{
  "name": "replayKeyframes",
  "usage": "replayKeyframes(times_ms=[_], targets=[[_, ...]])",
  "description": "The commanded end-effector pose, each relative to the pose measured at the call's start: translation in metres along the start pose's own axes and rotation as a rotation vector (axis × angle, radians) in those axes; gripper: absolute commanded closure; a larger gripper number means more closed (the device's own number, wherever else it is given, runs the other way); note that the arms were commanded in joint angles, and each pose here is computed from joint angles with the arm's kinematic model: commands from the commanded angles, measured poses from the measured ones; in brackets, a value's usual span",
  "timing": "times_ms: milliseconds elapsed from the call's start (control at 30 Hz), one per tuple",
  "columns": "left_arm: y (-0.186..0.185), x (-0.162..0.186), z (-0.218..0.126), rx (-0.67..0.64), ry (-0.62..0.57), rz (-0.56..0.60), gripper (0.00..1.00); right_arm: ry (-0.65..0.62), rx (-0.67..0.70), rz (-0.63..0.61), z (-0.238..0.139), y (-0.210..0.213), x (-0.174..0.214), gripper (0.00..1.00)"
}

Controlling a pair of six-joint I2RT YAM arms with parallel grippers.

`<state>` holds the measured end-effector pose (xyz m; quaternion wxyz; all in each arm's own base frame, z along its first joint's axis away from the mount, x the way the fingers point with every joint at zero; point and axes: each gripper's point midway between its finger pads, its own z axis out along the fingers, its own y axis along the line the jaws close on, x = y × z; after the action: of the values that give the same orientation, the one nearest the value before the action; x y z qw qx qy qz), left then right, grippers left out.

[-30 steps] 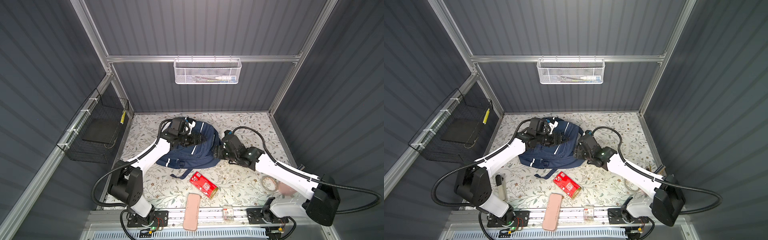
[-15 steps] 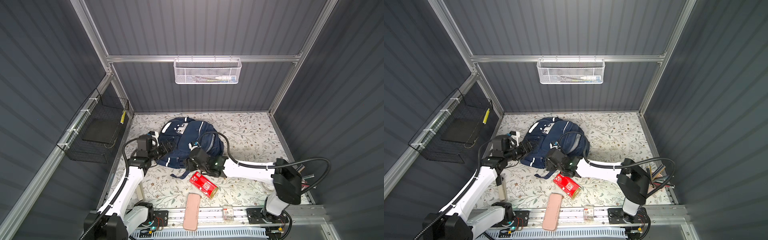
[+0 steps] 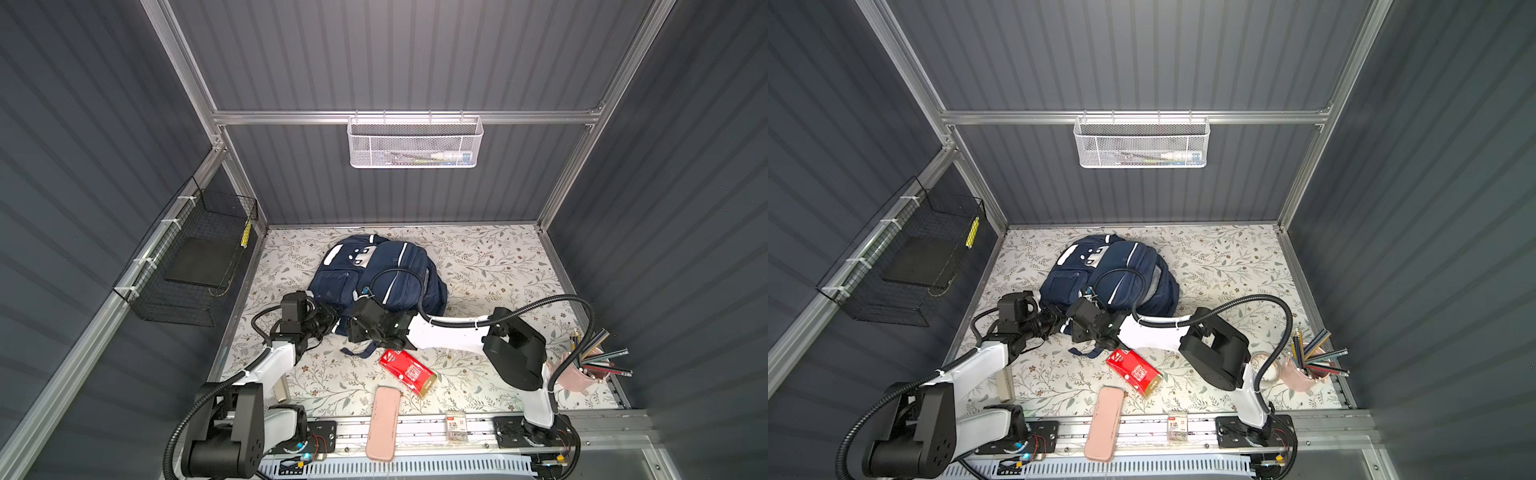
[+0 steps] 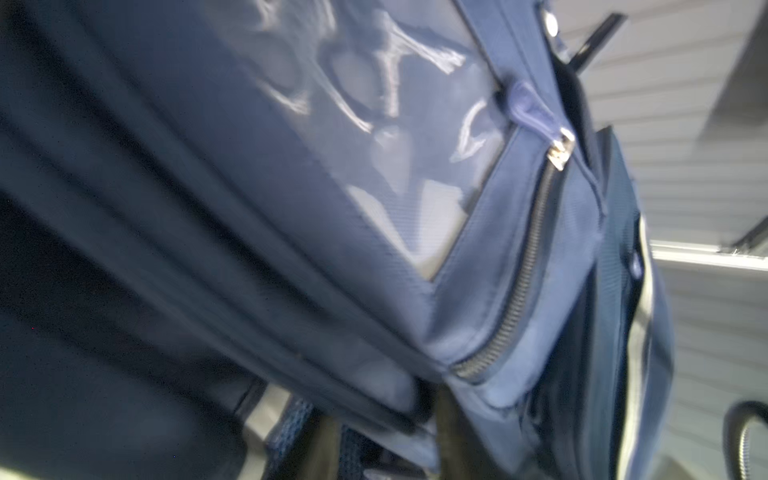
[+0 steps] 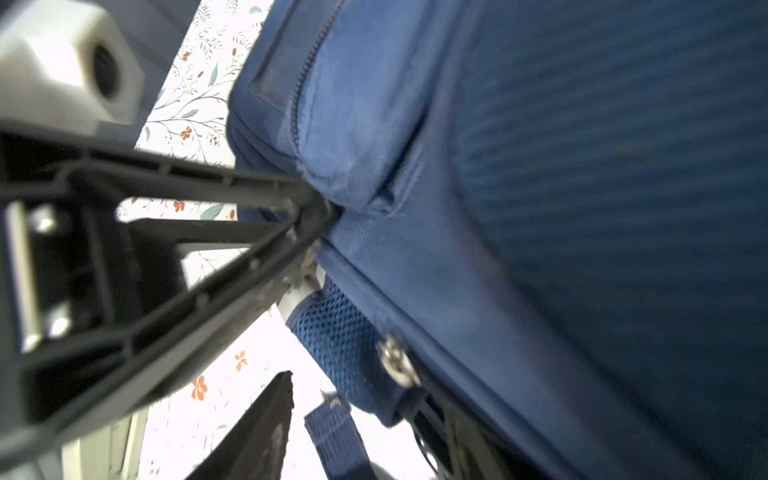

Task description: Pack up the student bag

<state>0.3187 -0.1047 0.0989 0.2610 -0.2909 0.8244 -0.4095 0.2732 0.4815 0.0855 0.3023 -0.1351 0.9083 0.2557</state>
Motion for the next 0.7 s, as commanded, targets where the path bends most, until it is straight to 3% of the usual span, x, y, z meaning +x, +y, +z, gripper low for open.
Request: replayKeyframes(times_ms=[0,67,200,333,433,667], targets=[[-0.026,-0.009,-0.008,0.068,-0.028,0.056,0.85,-0.050,0.051,0.053,0.010,-0.018,-0.023,0.41],[-0.026,-0.006,-0.012,0.070,-0.026,0.057,0.86,-0.078,0.055,0.031,0.012,-0.017,-0.034,0.46],[-0.022,-0.001,-0.017,0.051,-0.014,0.067,0.87,-0.087,0.031,-0.003,0.014,-0.005,-0.043,0.66],[-0.019,0.000,-0.017,0.041,-0.015,0.070,0.87,-0.067,0.062,-0.005,0.012,-0.013,-0.038,0.78],[-0.015,-0.002,-0.014,0.018,-0.017,0.083,0.87,-0.056,0.083,-0.012,0.000,-0.021,-0.034,0.94],[-0.019,-0.019,-0.009,0.003,-0.049,0.105,0.92,-0.024,0.106,-0.069,-0.039,-0.038,-0.024,1.00]])
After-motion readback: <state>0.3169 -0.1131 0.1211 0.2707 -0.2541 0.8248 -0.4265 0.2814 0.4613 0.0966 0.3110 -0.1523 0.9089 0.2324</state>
